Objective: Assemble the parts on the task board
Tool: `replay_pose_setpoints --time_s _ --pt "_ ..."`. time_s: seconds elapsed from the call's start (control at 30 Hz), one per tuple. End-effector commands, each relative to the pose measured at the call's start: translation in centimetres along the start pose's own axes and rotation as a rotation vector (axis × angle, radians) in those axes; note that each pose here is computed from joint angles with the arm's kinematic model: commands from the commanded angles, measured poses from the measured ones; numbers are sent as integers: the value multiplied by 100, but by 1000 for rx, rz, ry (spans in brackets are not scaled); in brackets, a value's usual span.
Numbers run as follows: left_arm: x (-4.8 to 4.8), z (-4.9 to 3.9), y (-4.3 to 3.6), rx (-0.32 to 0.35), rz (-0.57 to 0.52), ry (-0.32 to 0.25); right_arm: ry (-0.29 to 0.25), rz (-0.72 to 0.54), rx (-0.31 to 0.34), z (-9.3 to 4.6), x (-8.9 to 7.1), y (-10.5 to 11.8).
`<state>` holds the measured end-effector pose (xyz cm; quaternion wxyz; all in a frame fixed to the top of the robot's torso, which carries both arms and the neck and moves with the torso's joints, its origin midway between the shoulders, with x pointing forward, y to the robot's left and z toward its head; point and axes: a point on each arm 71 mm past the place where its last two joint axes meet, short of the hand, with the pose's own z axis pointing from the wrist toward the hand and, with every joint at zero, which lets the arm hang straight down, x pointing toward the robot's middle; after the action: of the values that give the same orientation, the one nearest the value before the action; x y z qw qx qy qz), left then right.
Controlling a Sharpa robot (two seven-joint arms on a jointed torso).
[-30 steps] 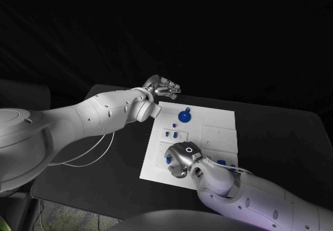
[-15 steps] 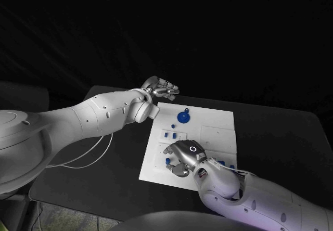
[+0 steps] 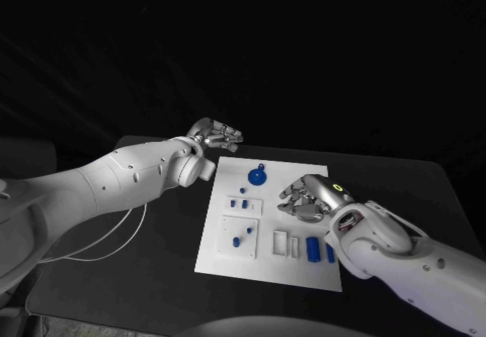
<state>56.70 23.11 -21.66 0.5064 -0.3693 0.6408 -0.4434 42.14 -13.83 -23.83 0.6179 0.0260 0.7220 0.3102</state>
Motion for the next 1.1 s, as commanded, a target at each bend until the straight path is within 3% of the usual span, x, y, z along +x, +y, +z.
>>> replay_pose_setpoints --time_s 0.03,0.17,0.43,0.77,1.1 --pt "-28 -31 -11 23 -17 3 166 174 77 -56 -27 -192" --pt "-61 -76 2 35 -34 9 248 193 190 -136 -118 -454" --pt "-78 -158 1 64 -53 26 403 143 407 -285 -135 -790" --pt "-81 -224 -16 101 -69 79 532 58 540 -363 -60 -925" --pt "-35 -238 -40 116 -75 99 564 38 574 -370 84 -915"
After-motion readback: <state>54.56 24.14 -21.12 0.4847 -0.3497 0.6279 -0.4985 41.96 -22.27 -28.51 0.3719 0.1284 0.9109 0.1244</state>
